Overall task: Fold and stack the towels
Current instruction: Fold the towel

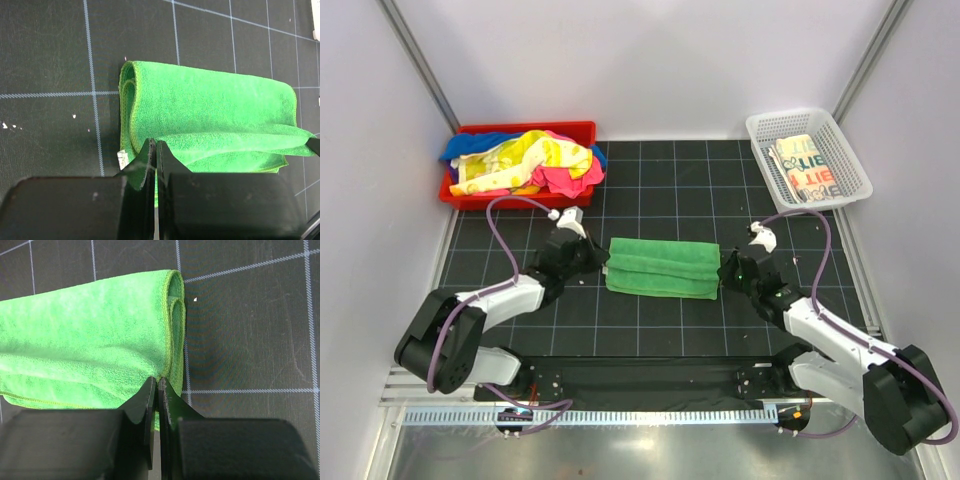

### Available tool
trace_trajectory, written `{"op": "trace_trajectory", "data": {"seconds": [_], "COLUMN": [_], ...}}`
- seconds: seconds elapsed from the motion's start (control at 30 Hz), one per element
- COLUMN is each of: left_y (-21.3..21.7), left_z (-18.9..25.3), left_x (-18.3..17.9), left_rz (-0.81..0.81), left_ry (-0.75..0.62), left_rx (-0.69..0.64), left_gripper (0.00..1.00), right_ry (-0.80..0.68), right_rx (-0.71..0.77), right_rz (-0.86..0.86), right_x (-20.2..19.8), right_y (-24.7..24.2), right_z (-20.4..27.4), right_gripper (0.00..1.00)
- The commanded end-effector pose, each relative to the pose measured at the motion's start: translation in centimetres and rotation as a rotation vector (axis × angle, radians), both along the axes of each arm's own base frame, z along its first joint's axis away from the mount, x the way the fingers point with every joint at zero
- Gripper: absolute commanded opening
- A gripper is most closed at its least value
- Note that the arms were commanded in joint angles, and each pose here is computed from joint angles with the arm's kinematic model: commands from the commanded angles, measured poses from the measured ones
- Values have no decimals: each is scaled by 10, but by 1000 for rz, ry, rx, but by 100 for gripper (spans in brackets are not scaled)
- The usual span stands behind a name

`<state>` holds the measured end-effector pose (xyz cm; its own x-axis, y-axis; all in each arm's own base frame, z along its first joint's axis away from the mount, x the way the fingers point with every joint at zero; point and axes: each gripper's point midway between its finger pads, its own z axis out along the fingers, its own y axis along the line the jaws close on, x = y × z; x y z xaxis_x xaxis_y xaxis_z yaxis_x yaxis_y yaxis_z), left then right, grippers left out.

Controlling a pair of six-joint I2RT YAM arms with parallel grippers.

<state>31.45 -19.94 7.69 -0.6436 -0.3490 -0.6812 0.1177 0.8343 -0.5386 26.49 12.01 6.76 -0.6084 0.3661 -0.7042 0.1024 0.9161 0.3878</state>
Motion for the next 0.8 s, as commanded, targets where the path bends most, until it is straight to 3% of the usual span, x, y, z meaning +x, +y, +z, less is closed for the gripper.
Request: {"op": "trace_trajectory", "data": {"seconds": [0.0, 0.33, 0.43, 0.57, 0.7, 0.77], "left_y": [1, 0, -1, 0, 3, 8], "left_z": [6, -6, -11, -13, -6, 4], "left_x": [-2, -7, -9, -13, -16, -18], "left_rz": [4, 1, 0, 6, 18, 26], "left_ry": [-14, 33, 64, 96, 111, 116], "left_rx": [-14, -10, -15, -12, -5, 15], "left_gripper": [0, 0, 7, 22, 34, 35], "right_ry": [-3, 42, 57, 63, 72, 49], "right_rx": [2, 20, 23, 28, 24, 30], "right_rz": [-25, -12, -8, 0, 5, -4], "right_x": [-2, -7, -8, -8, -12, -10], "right_y": [-3, 2, 3, 5, 4, 3], "right_z": [2, -12, -13, -8, 2, 16], "right_gripper": [1, 2, 9, 30, 41, 42]}}
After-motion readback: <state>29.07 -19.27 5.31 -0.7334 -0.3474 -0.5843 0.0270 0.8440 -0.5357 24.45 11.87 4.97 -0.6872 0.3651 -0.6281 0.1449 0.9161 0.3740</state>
